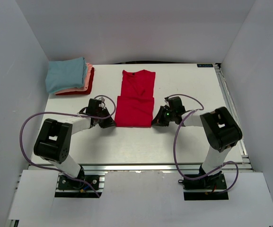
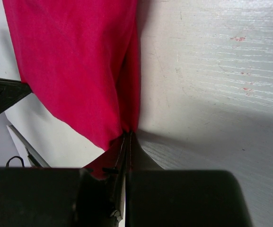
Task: Fold and stack the t-shirts
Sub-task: Grab one side of the 2/3 rectangular tshirt with both arms
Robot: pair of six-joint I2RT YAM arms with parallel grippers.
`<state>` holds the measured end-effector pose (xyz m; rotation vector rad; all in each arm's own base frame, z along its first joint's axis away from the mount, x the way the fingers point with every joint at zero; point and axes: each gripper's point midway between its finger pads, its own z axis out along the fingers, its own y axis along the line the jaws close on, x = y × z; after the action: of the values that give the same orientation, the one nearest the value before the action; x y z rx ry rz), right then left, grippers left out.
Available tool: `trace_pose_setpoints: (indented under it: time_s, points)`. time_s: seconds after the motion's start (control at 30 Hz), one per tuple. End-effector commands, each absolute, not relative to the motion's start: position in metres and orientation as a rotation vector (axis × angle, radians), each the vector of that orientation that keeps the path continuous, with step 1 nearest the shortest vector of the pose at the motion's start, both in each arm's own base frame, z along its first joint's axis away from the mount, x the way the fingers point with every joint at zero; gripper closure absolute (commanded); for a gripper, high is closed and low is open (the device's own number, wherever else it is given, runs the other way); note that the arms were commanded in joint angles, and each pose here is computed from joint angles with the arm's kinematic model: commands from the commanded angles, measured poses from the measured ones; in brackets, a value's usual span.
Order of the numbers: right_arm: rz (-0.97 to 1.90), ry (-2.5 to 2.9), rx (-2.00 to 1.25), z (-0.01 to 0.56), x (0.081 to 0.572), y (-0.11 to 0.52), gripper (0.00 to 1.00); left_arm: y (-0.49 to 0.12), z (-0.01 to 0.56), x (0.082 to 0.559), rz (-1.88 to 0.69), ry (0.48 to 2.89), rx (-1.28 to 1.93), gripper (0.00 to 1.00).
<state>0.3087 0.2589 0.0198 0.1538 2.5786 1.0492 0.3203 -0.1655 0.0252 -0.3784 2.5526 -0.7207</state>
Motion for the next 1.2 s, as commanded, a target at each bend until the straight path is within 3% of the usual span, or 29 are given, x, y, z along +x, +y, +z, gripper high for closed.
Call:
trace_pose_setpoints:
  time_s: [0.0,0.03,0.8,0.93,0.97,1.03,1.17]
  points:
    - [1.073,2.541,0.140,0.027,0.318,0.267,1.00,-0.166,0.024,0.319,-0.707,2.554,-0.355,0.87]
    - [1.075,2.544,0.138,0.026,0.317,0.267,1.00,-0.165,0.023,0.319,-0.694,2.557,-0.355,1.00]
    - [0.875,2.586,0.412,0.002,0.259,0.208,1.00,-0.180,0.015,0.299,-0.620,2.618,-0.187,1.00]
    - [0.818,2.558,0.464,0.006,0.260,0.198,0.67,-0.185,0.013,0.294,-0.612,2.633,-0.159,1.00]
    - [0.823,2.546,0.452,0.007,0.259,0.198,0.53,-0.186,0.012,0.292,-0.614,2.638,-0.157,1.00]
    - [0.809,2.506,0.407,0.021,0.263,0.195,0.40,-0.187,0.011,0.288,-0.608,2.643,-0.148,1.00]
    - [0.804,2.467,0.262,0.045,0.265,0.195,0.31,-0.190,0.015,0.275,-0.622,2.640,-0.133,1.00]
